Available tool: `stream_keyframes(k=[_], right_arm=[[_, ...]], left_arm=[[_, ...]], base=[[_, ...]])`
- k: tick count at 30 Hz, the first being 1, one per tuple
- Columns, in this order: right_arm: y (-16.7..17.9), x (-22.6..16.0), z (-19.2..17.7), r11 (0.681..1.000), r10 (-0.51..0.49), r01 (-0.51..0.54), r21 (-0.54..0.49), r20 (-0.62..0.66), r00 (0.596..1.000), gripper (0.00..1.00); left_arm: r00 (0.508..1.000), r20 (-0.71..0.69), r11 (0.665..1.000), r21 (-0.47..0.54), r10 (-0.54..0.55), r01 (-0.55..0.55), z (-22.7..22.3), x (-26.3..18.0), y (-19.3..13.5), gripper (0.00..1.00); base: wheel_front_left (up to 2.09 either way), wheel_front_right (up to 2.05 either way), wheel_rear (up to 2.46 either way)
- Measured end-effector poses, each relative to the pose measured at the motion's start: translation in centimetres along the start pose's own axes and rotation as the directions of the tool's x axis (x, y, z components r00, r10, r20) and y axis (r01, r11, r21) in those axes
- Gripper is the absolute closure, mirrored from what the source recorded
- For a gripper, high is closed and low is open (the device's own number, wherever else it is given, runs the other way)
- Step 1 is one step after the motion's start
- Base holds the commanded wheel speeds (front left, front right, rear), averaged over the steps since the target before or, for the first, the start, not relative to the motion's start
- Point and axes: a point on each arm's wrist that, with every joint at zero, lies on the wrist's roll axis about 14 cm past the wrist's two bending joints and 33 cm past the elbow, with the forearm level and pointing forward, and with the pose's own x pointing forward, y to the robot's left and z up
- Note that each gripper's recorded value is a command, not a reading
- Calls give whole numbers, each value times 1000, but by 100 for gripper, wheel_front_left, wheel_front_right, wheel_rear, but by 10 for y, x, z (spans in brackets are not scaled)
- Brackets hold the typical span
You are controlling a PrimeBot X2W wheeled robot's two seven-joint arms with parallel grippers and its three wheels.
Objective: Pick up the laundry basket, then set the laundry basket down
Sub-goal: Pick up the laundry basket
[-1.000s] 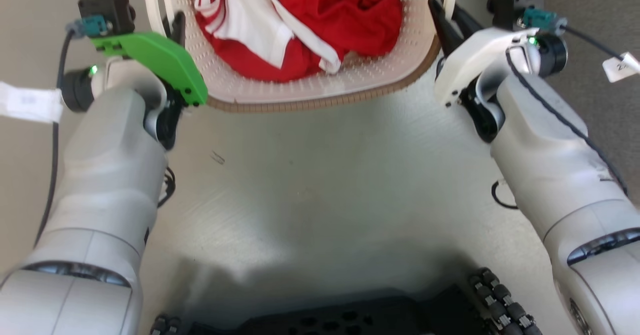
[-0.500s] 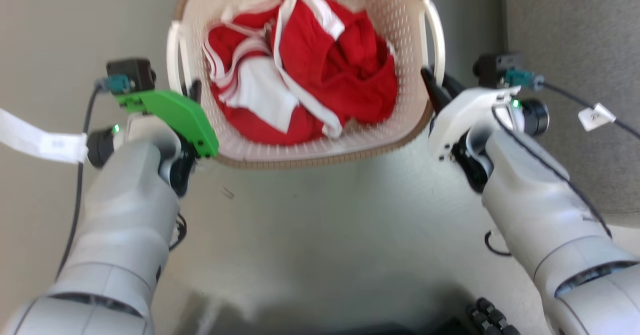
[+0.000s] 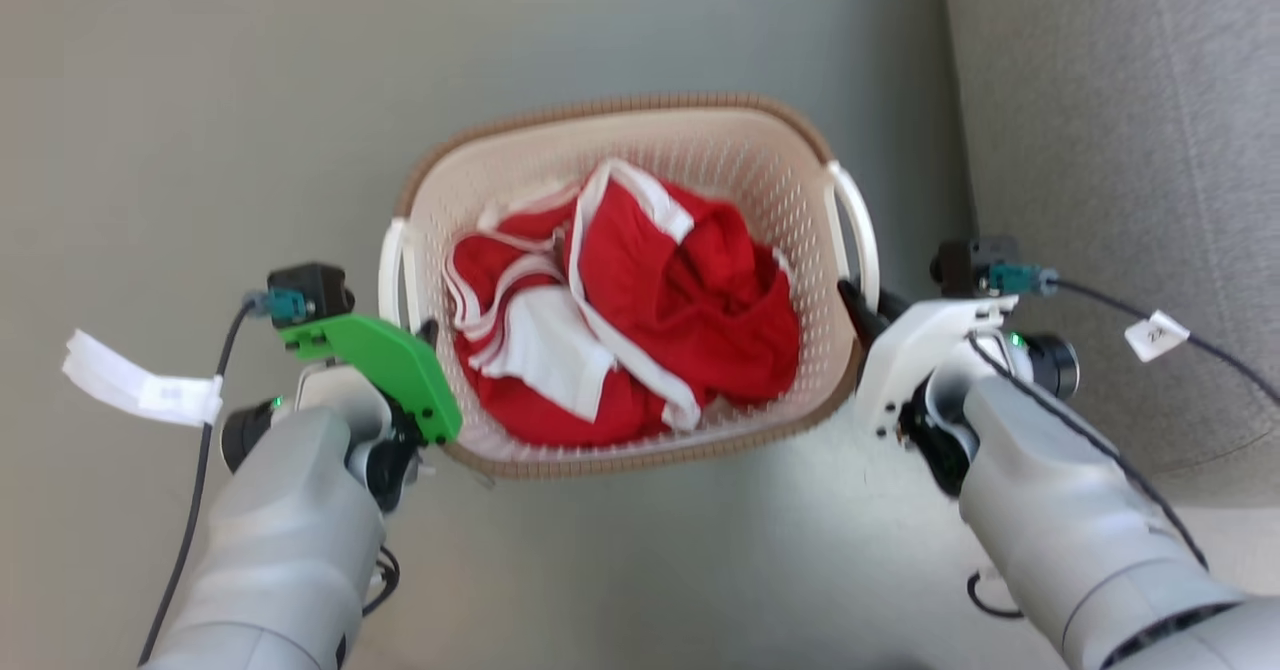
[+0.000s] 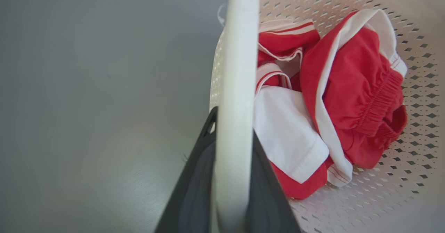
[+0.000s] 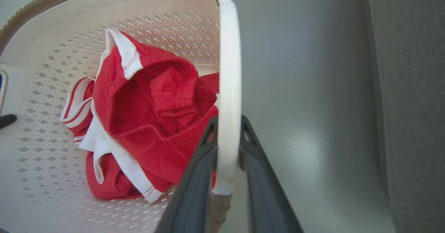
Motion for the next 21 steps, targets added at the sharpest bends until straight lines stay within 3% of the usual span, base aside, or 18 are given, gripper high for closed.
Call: stream_keyframes(k=[21], right_arm=[[33, -66, -11, 999, 47, -46, 25, -8, 999, 100]], left_arm=[[1000, 17, 1000, -15, 2, -2, -14, -69, -13, 100]], base=[[0, 0, 0]])
